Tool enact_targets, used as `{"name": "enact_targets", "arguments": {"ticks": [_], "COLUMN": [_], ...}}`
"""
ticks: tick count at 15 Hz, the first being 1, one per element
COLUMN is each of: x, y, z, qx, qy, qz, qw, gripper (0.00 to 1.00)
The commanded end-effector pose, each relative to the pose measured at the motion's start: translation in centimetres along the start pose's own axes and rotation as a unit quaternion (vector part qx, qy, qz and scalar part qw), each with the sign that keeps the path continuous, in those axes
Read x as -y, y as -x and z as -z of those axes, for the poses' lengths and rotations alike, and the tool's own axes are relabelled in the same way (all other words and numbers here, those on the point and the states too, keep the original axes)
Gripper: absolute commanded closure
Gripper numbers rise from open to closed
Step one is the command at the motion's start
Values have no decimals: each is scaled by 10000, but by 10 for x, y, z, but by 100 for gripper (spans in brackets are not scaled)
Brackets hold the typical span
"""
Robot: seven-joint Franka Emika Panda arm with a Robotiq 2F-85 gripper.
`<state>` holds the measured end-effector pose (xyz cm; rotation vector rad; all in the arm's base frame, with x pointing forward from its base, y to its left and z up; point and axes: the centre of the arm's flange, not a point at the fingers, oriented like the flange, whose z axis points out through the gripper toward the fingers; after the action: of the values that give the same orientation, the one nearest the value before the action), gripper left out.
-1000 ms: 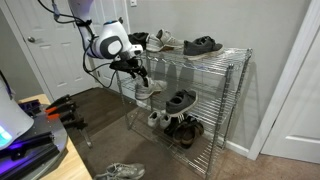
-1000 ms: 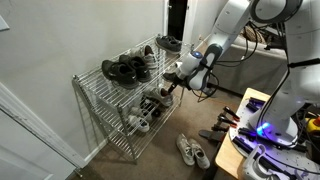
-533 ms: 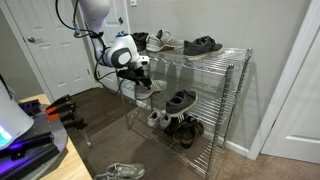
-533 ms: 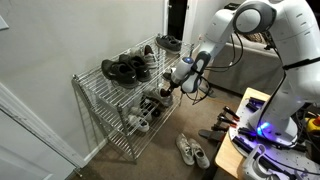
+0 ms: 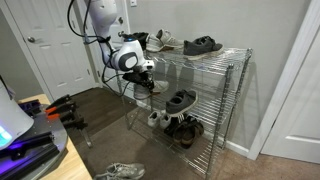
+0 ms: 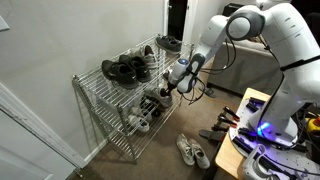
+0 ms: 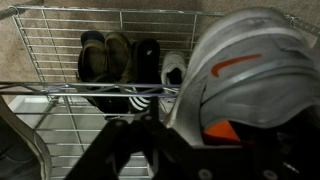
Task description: Move the white shoe from the second rack to the first rack
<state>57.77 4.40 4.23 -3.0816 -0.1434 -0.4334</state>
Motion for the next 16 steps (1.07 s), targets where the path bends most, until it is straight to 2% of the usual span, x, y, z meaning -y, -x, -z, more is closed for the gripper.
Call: {"name": "enact_targets", "arguments": {"ticks": [1,4,7,8,12,16], "x": [-3,-2,-2,-4,-16,-29], "y": [-14,-17,-9,-6,-8,-13], "z": [-4,1,14,13,-7,-9], "qx": [30,-8,188,279,120,105], "qy": [-56,-16,-59,-38,-144,-199], "qz": [37,52,145,169,296,252], "qw": [10000,10000,9997,9995,9994,9994], "gripper": [59,78,95,95,95,94]}}
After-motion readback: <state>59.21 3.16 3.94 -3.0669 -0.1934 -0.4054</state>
